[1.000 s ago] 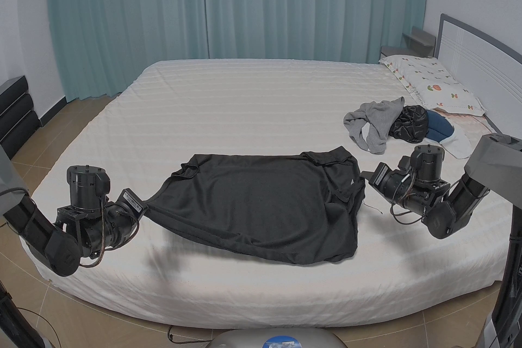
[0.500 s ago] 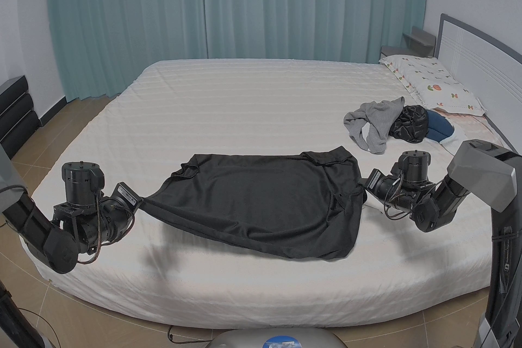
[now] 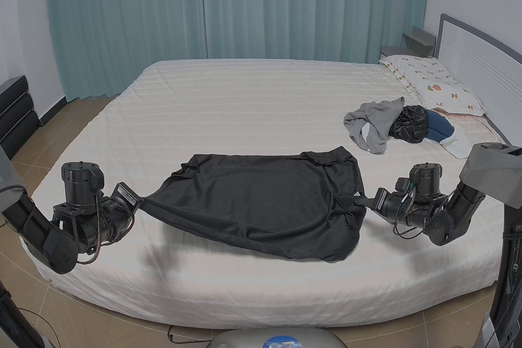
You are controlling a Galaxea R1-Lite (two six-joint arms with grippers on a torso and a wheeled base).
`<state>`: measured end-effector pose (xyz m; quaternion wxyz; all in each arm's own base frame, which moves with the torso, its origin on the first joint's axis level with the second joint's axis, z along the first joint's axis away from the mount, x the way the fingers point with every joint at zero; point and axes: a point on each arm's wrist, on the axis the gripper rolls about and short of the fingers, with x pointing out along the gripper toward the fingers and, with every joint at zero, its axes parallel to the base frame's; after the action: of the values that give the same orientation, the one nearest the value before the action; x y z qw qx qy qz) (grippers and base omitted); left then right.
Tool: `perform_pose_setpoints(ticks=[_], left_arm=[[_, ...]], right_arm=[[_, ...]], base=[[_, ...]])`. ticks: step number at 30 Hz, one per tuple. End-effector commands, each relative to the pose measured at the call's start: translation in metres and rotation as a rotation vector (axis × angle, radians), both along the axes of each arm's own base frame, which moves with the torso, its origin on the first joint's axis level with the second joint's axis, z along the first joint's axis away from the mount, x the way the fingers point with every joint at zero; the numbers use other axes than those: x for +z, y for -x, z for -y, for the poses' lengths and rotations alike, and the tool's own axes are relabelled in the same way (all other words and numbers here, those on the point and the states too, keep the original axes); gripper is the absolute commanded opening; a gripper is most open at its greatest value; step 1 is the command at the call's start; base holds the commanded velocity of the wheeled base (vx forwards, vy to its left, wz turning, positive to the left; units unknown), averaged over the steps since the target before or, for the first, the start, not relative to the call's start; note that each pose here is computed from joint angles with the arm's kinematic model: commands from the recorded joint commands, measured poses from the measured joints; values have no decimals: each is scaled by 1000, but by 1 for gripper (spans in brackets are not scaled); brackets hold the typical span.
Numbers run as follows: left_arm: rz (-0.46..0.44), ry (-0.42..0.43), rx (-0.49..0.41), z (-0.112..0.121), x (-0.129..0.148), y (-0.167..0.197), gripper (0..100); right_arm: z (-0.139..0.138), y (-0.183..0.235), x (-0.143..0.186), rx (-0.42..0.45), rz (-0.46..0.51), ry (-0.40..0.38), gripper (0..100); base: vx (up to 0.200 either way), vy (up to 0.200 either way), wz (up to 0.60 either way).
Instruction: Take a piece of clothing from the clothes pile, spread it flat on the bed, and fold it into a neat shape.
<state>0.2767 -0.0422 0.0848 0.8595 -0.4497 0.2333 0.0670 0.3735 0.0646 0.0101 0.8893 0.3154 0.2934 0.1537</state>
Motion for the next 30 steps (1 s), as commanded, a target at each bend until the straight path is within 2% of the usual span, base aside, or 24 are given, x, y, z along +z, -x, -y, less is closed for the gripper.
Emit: perform_pose_setpoints(ticks=[1,4,6,9,13,18,24,25,30], left_arm=[[4,0,2,0,1,0,0],[4,0,3,-1,1,0,0],[4,0,5,-1,1,0,0],[4,1,4,-1,1,0,0],[6,1,5,-1,2,0,0],[7,1,5,-1,2,1,0],[7,2,4,-1,2,1,0],[7,2,4,-1,2,1,0],[9,2,5,-2,3,1,0]], right_arm=[[-1,6,-1,9,-13,3,0],[-1,3,4,8,28,-1,0],[4,-4,18,-19,111,-21,0],[16,-12,30,-69,156,-18,0],[29,-15,31,-109,131,-10,0],[60,-20,18,-185,71,-2,0],[63,-16,9,-171,27,-10,0],[62,-17,10,-166,27,-11,100],[56,-16,12,-152,31,-10,100]], base=[[0,0,0],[0,0,0],[0,0,0],[0,0,0],[0,0,0],[0,0,0],[0,0,0],[0,0,0],[0,0,0]])
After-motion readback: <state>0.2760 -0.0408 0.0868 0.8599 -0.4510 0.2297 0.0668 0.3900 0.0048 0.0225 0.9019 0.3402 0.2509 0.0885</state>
